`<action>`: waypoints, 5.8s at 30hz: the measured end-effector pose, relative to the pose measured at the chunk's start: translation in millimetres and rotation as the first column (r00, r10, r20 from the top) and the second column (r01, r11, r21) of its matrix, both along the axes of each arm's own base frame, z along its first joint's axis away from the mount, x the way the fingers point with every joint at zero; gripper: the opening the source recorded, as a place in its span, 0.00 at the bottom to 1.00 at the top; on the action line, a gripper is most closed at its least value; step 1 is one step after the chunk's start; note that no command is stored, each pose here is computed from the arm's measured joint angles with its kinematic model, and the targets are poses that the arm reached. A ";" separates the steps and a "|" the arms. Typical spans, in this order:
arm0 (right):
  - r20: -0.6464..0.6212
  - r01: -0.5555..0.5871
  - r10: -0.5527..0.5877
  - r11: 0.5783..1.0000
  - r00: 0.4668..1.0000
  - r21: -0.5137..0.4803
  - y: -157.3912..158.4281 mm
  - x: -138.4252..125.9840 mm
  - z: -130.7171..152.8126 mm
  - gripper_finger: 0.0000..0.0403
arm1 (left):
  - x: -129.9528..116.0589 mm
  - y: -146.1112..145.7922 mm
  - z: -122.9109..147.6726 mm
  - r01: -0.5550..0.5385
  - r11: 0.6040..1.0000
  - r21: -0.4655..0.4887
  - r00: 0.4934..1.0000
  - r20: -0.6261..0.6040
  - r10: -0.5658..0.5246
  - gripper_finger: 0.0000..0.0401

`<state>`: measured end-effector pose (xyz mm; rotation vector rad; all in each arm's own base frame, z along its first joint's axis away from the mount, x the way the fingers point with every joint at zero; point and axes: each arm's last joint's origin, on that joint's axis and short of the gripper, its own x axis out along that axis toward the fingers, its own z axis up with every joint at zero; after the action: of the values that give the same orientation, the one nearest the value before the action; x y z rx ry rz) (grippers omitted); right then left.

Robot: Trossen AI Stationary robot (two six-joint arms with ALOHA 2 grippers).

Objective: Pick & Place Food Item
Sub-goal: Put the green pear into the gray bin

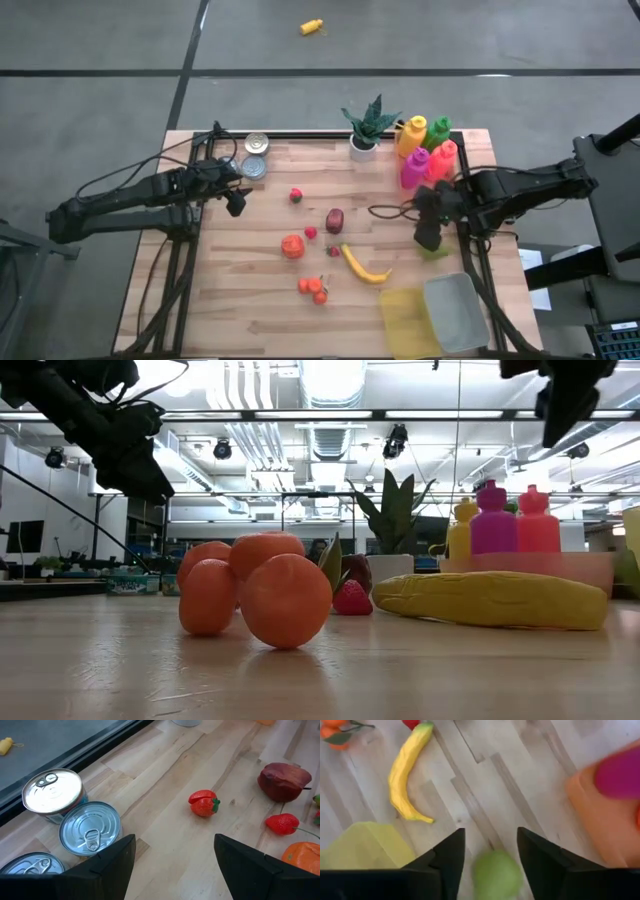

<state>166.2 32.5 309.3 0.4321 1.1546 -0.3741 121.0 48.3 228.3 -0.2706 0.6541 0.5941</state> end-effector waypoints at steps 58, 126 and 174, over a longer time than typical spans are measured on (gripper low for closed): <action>-0.055 0.703 -0.701 0.710 0.711 0.025 10.8 -23.0 -90.5 0.83 | 0.0 0.0 0.0 0.000 1.000 0.000 1.000 0.000 0.000 0.69; -0.092 -0.194 0.178 0.958 0.980 -0.211 12.1 -18.8 -135.7 0.83 | 0.0 0.0 0.0 0.000 1.000 0.000 1.000 0.000 0.000 0.69; -0.018 -0.082 0.081 0.988 0.997 -0.127 16.0 -11.3 -125.8 0.62 | 0.0 0.0 0.0 0.000 1.000 0.000 1.000 0.000 0.000 0.69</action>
<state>154.9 48.5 183.5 0.2698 1.1500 -0.3777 121.0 48.3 228.3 -0.2703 0.6544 0.5945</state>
